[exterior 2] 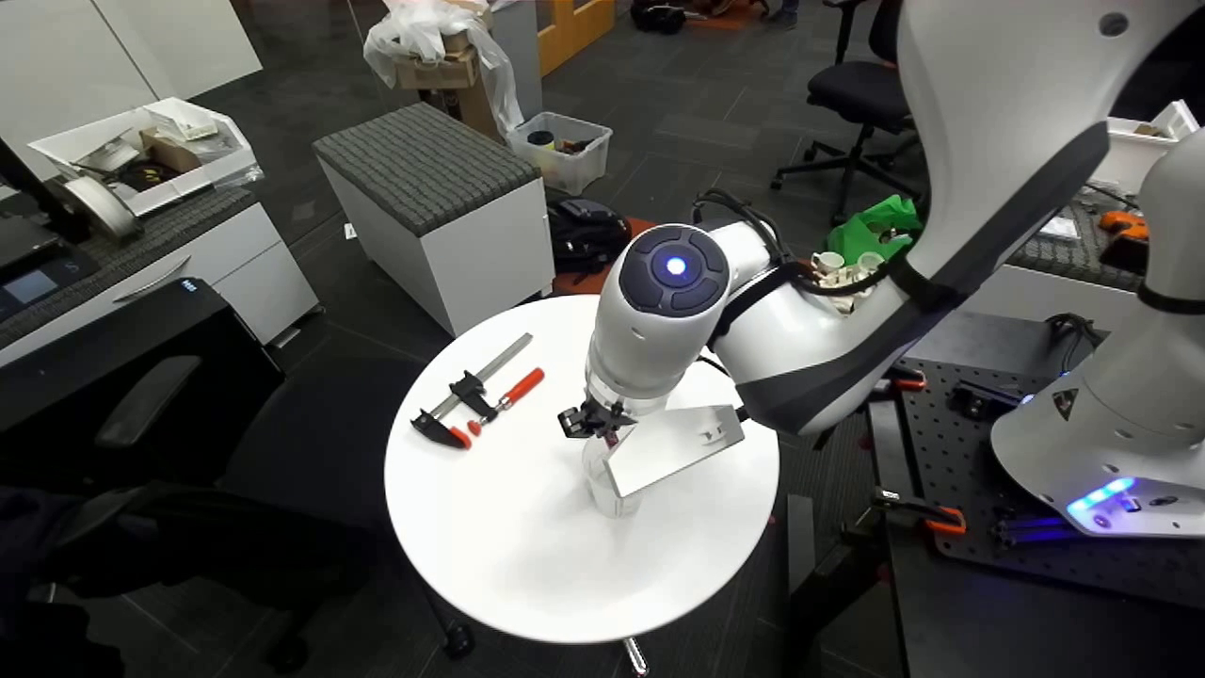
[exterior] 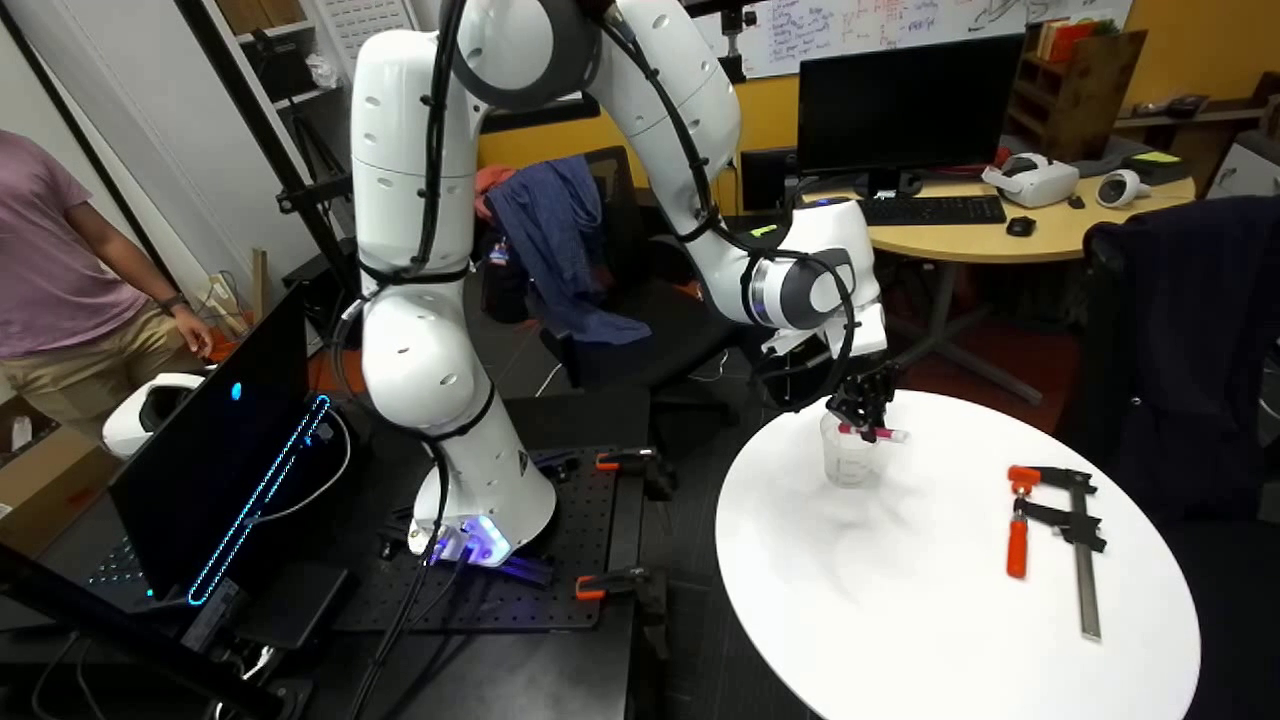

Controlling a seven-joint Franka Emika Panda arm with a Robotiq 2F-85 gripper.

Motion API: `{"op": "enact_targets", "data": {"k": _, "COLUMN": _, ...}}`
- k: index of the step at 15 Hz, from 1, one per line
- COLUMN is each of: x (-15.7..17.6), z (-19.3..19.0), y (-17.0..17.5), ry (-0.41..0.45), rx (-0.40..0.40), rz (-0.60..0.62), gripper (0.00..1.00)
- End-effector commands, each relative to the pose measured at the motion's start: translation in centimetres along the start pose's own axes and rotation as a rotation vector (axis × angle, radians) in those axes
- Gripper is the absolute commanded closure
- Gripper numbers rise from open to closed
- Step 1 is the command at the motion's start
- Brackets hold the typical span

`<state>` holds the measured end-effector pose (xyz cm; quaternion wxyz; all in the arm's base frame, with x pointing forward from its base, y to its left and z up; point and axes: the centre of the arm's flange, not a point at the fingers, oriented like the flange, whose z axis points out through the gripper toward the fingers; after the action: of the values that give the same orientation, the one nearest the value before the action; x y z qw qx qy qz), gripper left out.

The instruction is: Pick up the marker and put it in the cup

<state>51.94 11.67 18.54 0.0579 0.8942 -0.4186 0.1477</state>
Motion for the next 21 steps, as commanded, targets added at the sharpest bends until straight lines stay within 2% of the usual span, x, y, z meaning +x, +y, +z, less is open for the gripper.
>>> {"op": "enact_targets", "data": {"k": 1, "x": -0.9, "z": -0.2, "y": -0.1, "ry": 0.042, "rx": 0.001, "rz": 0.002, "gripper": 0.95}}
{"op": "enact_targets", "data": {"k": 15, "x": -3.6, "z": -0.8, "y": 0.0, "ry": 0.095, "rx": 0.014, "rz": -0.014, "gripper": 0.95}}
{"op": "enact_targets", "data": {"k": 17, "x": -3.9, "z": -0.8, "y": 0.1, "ry": 0.099, "rx": 0.014, "rz": -0.009, "gripper": 0.54}}
{"op": "enact_targets", "data": {"k": 19, "x": -4.0, "z": -0.8, "y": 0.2, "ry": 0.105, "rx": 0.017, "rz": -0.003, "gripper": 0.5}}
{"op": "enact_targets", "data": {"k": 21, "x": -4.0, "z": -0.9, "y": 0.2, "ry": 0.11, "rx": 0.019, "rz": 0.002, "gripper": 0.37}}
